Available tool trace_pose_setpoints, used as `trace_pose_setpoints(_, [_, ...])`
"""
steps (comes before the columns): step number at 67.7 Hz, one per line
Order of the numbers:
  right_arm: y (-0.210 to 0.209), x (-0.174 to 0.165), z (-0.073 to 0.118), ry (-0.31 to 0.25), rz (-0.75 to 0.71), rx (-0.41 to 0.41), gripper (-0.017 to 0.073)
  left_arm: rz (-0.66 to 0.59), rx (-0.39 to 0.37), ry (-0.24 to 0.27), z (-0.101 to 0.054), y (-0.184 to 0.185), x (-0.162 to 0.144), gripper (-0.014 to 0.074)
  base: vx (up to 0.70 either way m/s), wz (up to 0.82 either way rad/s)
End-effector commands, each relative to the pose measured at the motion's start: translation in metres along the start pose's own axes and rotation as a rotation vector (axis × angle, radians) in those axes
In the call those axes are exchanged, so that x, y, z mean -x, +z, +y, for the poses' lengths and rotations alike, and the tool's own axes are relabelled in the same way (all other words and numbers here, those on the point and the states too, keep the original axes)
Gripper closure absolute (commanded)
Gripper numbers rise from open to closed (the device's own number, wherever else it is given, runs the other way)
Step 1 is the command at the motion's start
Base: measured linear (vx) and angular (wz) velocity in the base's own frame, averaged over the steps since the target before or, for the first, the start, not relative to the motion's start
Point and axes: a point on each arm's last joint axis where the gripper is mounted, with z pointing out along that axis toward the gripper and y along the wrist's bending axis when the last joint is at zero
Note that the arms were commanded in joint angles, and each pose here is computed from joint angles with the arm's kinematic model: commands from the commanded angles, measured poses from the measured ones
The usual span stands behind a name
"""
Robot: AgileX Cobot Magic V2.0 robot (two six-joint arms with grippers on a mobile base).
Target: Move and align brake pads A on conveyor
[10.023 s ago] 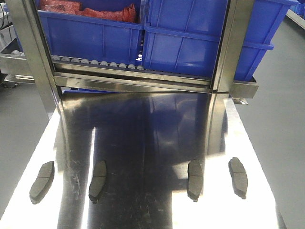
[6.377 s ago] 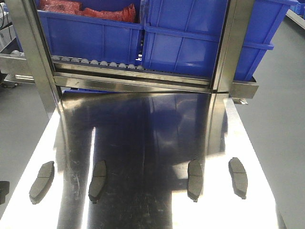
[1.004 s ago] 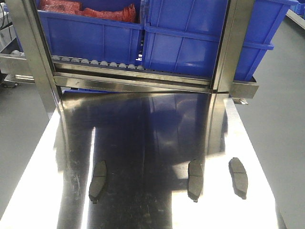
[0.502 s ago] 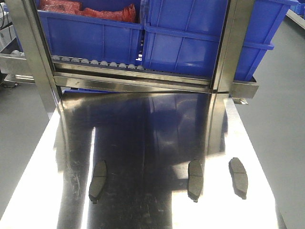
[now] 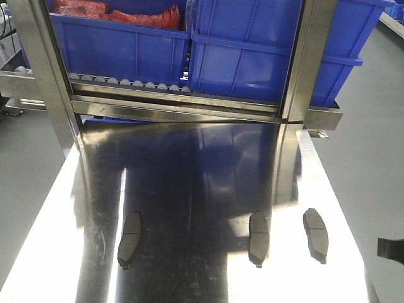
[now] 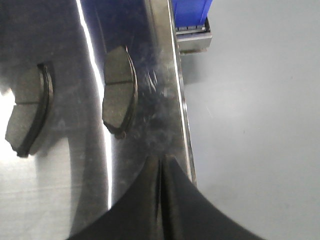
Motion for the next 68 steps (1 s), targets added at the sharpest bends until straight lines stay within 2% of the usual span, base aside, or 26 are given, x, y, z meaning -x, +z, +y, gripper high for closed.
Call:
trace_pose_setpoints(1, [-0.004, 0.011, 0.0, -0.02, -0.04, -0.006, 0.0557, -0.131, -0.012, 0.0, -0.002, -0.004, 0.019, 0.06, 0.0, 0.0])
trace_pose_setpoints(14, [-0.003, 0.011, -0.002, -0.057, -0.03, -0.029, 0.0463, -0.131, -0.012, 0.0, -0.002, -0.004, 0.019, 0.06, 0.0, 0.0])
trace_pose_setpoints(28, [-0.003, 0.01, -0.003, -0.072, -0.019, -0.046, 0.0258, -0.131, -0.012, 0.0, -0.002, -0.004, 0.019, 0.06, 0.0, 0.0])
trace_pose_setpoints(36, [-0.003, 0.011, -0.003, -0.062, -0.035, -0.044, 0.0178, -0.131, -0.012, 0.0, -0.002, -0.004, 0.019, 0.06, 0.0, 0.0])
trace_pose_setpoints(51, [-0.003, 0.013, -0.003, -0.07, -0.05, -0.048, 0.0167, -0.131, -0.012, 0.0, -0.002, -0.004, 0.019, 0.06, 0.0, 0.0])
trace_pose_setpoints(60, [-0.003, 0.014, 0.001, -0.011, -0.041, 0.002, 0.0168, -0.131, -0.012, 0.0, -0.002, -0.004, 0.019, 0.06, 0.0, 0.0])
trace_pose_setpoints(64, [-0.001, 0.015, 0.004, -0.024, -0.023, 0.027, 0.0168, -0.131, -0.012, 0.0, -0.002, -0.004, 0.019, 0.06, 0.0, 0.0])
trace_pose_setpoints(68, [0.002, 0.02, 0.006, -0.062, 0.0, 0.044, 0.0168, -0.131, -0.012, 0.0, -0.002, -0.004, 0.019, 0.06, 0.0, 0.0])
